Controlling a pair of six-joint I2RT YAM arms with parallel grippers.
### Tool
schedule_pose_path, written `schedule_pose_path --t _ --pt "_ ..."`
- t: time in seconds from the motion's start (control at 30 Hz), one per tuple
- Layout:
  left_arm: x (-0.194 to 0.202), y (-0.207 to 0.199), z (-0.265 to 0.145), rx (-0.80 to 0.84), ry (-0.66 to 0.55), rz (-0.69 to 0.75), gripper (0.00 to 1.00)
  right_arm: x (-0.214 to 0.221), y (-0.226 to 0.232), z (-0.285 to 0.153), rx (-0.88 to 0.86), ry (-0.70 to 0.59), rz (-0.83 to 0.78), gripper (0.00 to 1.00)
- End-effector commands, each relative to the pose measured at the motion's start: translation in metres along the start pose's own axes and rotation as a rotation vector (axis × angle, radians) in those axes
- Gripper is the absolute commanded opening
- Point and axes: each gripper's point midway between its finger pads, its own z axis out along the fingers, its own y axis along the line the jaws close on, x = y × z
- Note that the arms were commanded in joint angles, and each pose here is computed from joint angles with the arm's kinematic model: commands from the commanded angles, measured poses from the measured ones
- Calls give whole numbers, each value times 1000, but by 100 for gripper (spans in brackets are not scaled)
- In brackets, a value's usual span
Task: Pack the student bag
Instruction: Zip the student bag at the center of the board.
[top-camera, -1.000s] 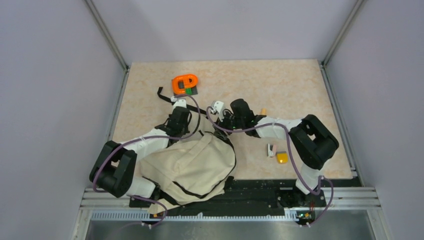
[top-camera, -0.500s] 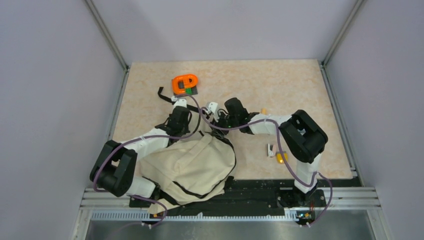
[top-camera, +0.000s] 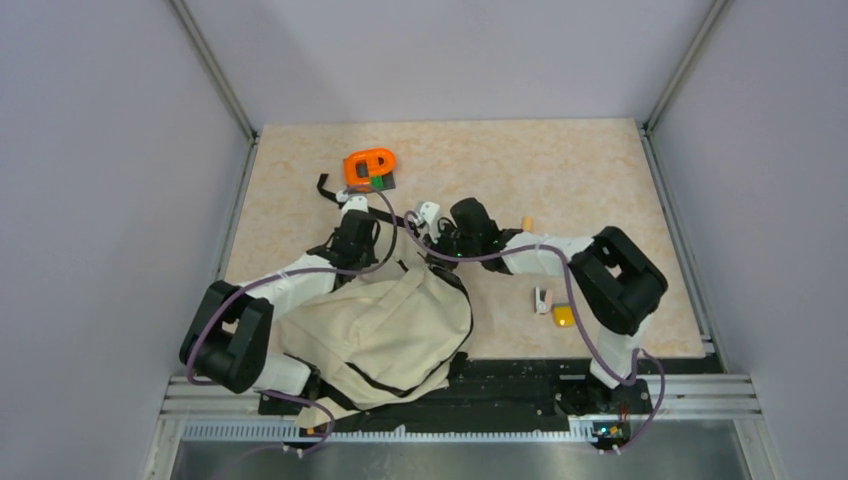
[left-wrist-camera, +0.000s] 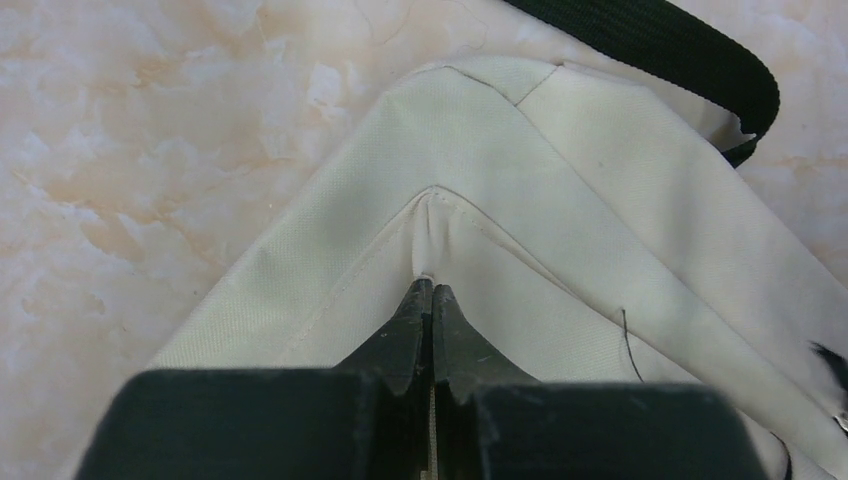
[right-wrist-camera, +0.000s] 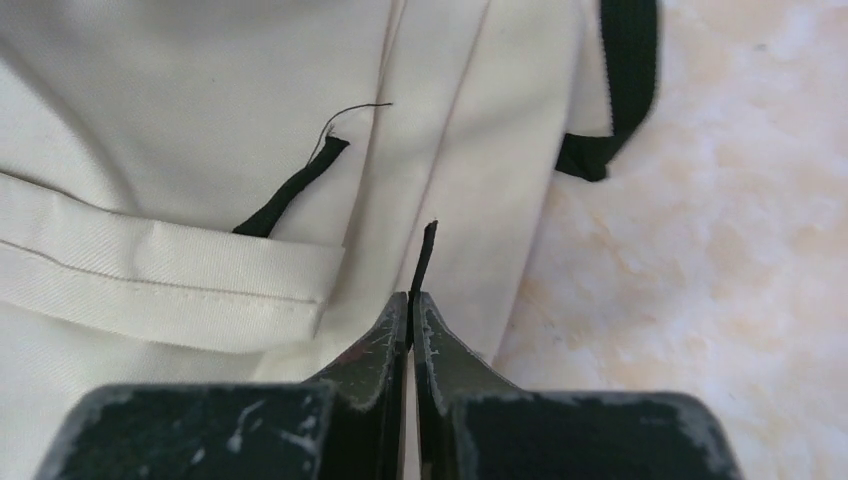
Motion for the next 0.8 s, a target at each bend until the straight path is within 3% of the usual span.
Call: schedule_pose_path --t 0.0,0.17,0.53,0.77 --pt "-25 2 0 13 -53 -122 0 -59 -21 -46 203 -191 -1 0" --pt "-26 14 0 5 -58 -200 0 -50 -25 -82 330 -231 35 0" --pt "-29 14 -2 69 -69 -262 0 -48 -1 -110 280 -281 50 0" --pt "-29 8 -5 109 -71 -246 0 -54 11 -72 93 -208 -73 43"
